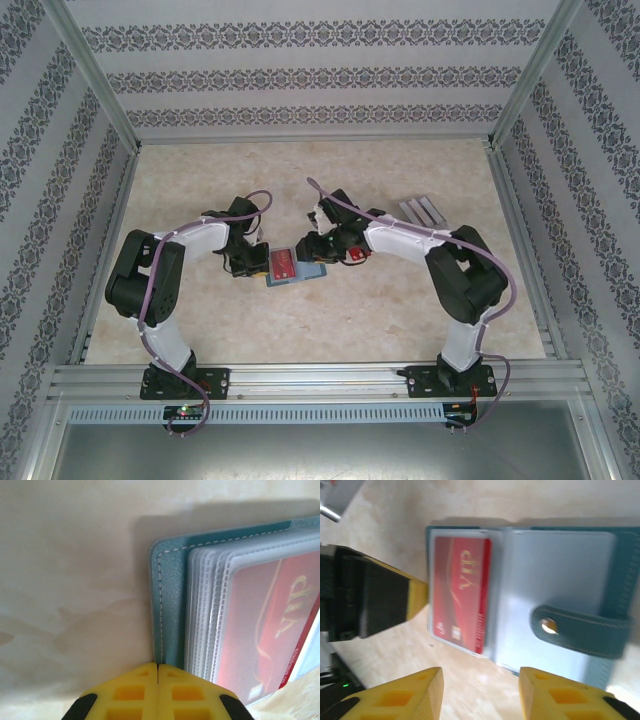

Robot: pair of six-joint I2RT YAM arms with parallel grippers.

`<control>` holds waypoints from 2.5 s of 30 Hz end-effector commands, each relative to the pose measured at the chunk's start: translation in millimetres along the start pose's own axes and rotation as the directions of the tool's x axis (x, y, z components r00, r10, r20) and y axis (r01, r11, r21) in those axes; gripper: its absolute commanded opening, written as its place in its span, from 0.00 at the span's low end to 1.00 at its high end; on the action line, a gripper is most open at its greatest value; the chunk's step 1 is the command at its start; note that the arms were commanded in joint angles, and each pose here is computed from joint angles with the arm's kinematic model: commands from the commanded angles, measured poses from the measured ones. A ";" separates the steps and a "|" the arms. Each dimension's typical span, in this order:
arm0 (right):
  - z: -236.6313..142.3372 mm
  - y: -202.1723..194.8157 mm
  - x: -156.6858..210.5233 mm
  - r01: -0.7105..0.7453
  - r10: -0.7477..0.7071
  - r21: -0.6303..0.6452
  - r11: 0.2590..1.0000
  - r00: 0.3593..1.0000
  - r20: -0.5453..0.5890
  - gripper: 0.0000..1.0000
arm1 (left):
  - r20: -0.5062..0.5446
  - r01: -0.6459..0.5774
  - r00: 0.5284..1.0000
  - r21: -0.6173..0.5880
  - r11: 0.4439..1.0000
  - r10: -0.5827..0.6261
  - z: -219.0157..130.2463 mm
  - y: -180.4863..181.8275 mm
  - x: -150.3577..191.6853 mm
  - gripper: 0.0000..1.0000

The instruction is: Put the credit cards into the card holder

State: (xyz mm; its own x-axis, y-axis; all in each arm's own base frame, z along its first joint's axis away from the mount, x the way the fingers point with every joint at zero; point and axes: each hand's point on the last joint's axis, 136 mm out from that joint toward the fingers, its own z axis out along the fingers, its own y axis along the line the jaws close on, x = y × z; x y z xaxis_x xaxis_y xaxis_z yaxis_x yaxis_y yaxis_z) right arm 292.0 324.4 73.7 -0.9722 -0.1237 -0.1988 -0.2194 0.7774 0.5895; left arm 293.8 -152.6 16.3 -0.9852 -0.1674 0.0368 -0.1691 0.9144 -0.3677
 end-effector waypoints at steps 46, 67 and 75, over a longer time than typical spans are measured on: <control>16.2 -35.9 19.3 0.069 -0.101 0.282 0.957 0.990 0.103 0.56 | -0.038 0.045 0.998 0.021 0.999 -0.044 18.4 10.0 7.6 0.11; 53.3 1.6 12.4 0.078 -0.082 0.076 0.994 0.995 0.052 0.50 | -0.052 0.052 0.997 0.032 0.998 -0.050 24.8 10.5 9.9 0.12; 57.6 28.7 0.0 0.022 -0.011 -0.146 0.989 0.997 0.079 0.49 | -0.045 0.070 0.997 0.073 0.995 -0.067 20.9 4.8 6.3 0.11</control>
State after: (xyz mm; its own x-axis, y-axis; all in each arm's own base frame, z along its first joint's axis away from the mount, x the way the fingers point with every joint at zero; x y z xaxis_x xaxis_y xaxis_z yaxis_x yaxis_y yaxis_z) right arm 287.9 367.0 37.5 -0.9530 -0.1126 -0.2812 -0.2651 0.7589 0.5948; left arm 294.2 -153.8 15.6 -0.9769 -0.2042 0.0636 -0.2117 0.8805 -0.4241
